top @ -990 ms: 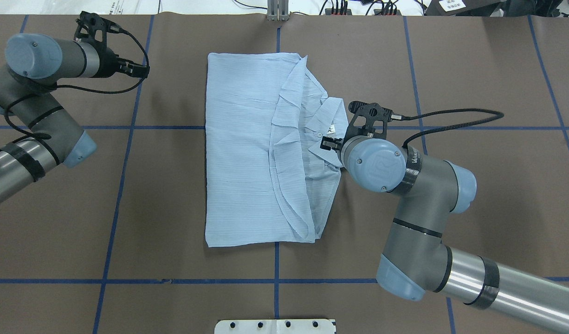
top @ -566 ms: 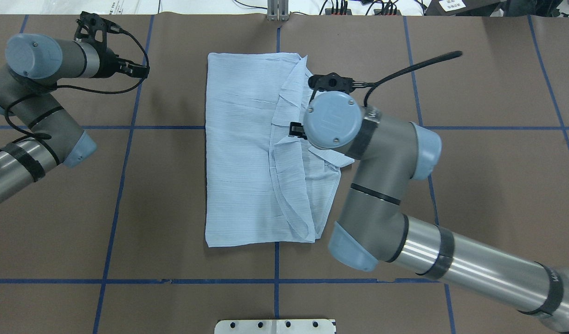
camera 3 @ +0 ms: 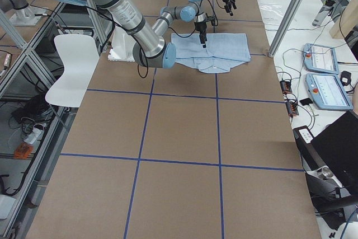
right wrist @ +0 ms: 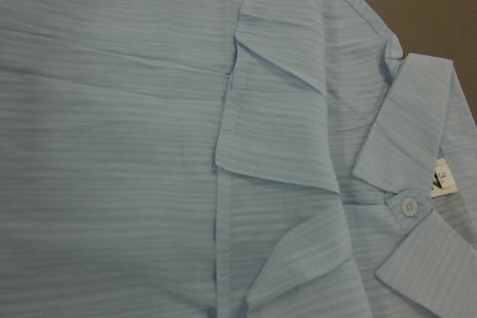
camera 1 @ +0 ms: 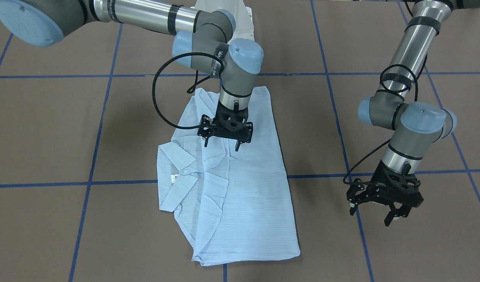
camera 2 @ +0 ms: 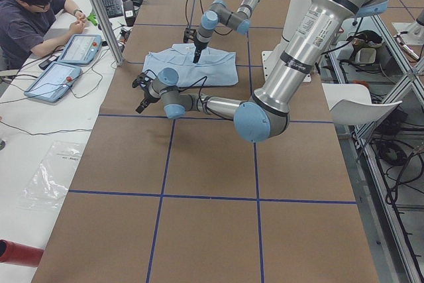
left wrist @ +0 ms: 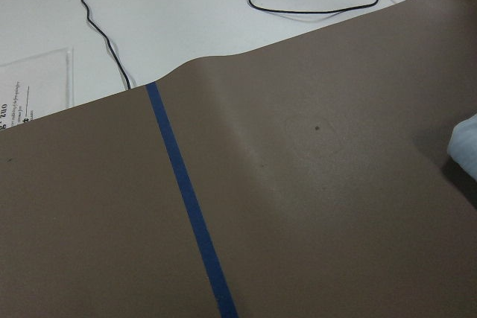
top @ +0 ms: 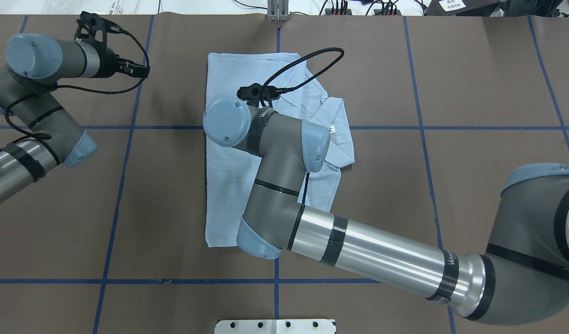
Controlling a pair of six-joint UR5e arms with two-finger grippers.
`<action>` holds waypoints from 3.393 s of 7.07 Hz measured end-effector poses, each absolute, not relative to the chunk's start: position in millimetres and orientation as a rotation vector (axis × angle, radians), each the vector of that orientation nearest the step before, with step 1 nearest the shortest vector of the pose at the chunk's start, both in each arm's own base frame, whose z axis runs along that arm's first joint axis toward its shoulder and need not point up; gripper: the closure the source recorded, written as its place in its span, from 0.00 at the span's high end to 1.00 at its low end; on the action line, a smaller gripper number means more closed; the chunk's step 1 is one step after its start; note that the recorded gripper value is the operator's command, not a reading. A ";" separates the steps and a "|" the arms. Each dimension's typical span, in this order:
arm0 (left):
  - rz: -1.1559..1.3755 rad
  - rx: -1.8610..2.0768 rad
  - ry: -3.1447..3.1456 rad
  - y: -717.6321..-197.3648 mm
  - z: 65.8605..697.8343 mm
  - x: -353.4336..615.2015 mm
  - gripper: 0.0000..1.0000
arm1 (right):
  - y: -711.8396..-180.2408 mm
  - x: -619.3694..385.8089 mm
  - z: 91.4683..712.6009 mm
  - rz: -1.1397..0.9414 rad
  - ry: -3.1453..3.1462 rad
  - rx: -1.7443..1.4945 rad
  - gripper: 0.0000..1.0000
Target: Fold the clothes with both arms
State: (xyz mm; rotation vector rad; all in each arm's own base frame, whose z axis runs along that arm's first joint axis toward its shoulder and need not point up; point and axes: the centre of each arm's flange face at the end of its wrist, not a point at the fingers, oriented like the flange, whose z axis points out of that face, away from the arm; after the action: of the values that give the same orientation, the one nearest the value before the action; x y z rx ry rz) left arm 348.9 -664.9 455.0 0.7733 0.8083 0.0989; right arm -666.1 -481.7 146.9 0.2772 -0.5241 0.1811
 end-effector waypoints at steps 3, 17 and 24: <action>0.098 0.773 0.809 -664.8 455.1 348.8 1.00 | -478.6 -686.7 157.9 0.134 -0.434 0.287 1.00; 0.102 0.773 0.813 -659.3 459.7 349.9 1.00 | -486.4 -625.2 227.5 -0.048 -0.092 0.236 1.00; 0.106 0.787 0.827 -652.8 456.9 347.1 1.00 | -488.1 -442.8 291.1 -0.134 -0.232 0.341 1.00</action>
State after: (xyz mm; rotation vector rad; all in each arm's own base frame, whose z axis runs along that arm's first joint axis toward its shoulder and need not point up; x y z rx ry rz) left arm 347.1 -652.8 456.9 0.7874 0.8271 0.1058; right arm -442.8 -488.1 291.1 0.3409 -0.2323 -0.1338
